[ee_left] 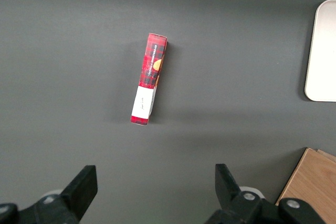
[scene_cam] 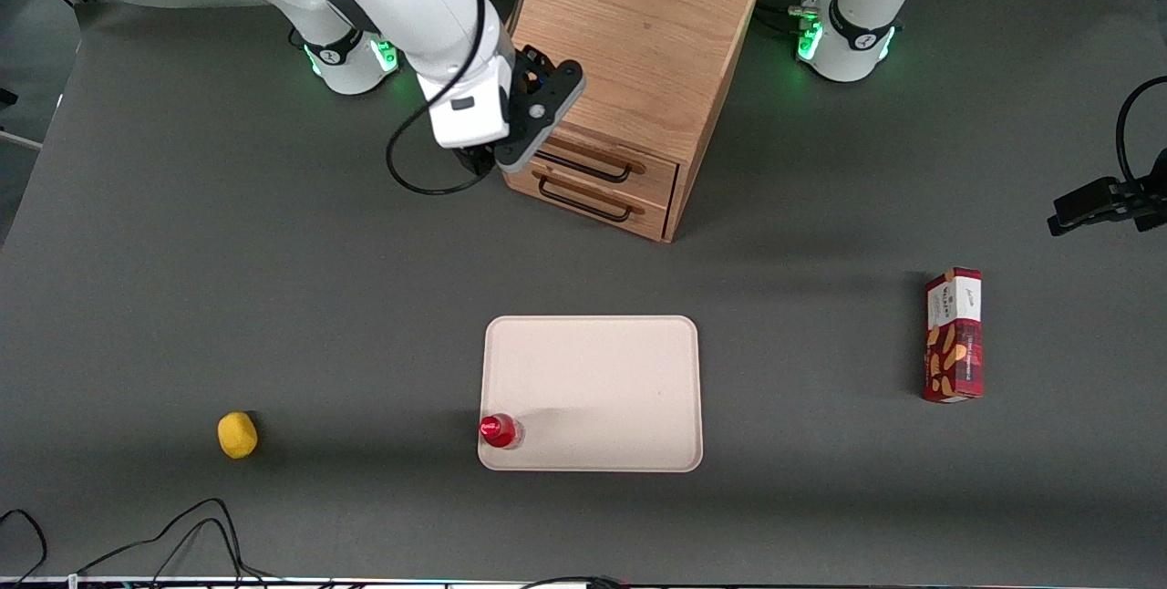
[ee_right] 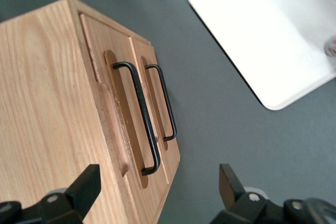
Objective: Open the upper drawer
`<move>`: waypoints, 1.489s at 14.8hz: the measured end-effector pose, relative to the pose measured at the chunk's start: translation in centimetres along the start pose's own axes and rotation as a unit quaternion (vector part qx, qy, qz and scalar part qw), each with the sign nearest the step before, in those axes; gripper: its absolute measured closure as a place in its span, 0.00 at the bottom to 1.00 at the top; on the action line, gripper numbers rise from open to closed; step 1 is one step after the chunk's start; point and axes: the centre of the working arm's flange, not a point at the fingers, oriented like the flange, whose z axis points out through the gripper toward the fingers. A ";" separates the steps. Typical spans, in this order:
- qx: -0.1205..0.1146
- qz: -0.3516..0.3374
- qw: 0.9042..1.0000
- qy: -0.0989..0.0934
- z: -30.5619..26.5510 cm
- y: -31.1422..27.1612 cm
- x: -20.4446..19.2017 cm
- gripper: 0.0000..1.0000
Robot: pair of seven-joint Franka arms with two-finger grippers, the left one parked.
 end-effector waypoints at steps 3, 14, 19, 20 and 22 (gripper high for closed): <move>0.006 -0.051 0.999 -0.007 1.1 0.6 0.4 0.00; 0.025 -0.106 0.994 -0.014 5.9 1.3 2.0 0.00; 0.028 -0.135 0.990 -0.010 9.9 1.3 2.4 0.00; 0.028 -0.137 0.990 -0.010 10.3 1.4 2.4 0.00; 0.027 -0.139 0.990 -0.009 10.9 1.4 2.3 0.00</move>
